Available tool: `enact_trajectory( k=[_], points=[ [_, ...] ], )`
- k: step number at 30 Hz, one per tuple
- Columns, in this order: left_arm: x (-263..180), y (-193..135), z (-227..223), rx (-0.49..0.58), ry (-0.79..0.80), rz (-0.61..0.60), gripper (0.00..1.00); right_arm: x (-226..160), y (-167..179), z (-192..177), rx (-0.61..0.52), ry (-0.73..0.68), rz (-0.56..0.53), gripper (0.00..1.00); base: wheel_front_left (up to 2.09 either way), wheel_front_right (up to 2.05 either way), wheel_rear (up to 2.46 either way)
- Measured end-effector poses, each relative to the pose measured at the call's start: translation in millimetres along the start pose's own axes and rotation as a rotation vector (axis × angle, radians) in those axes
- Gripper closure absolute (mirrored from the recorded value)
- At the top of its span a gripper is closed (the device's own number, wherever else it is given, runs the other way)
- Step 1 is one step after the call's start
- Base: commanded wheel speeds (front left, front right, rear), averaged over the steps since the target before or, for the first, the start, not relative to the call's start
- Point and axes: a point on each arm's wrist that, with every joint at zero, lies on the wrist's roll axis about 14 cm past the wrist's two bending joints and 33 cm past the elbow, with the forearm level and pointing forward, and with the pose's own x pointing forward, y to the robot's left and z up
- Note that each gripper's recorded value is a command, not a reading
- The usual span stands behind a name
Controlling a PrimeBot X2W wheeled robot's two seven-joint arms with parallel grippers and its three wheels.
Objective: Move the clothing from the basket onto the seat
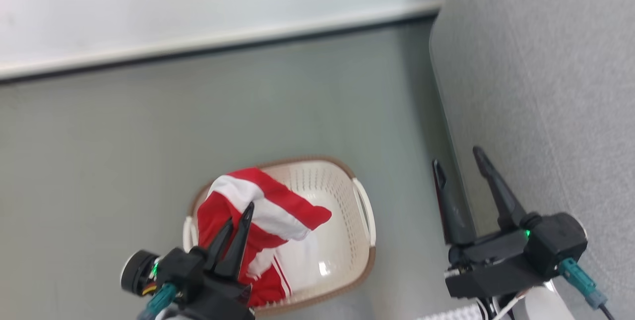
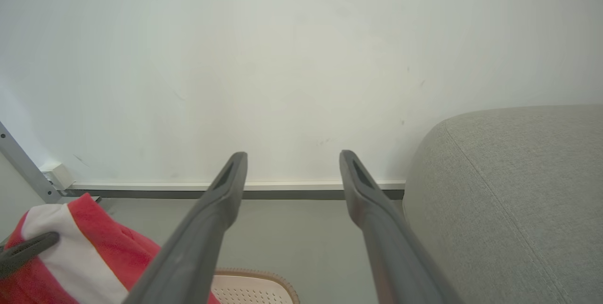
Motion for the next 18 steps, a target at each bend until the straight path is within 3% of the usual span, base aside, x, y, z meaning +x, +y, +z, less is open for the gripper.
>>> enact_trajectory(
  k=[18],
  points=[
    [-80,7,155,0.096,-0.397,0.12,1.0,-54,54,53,0.004,-0.106,0.097,0.0,0.0,0.0,0.0]
  ],
)
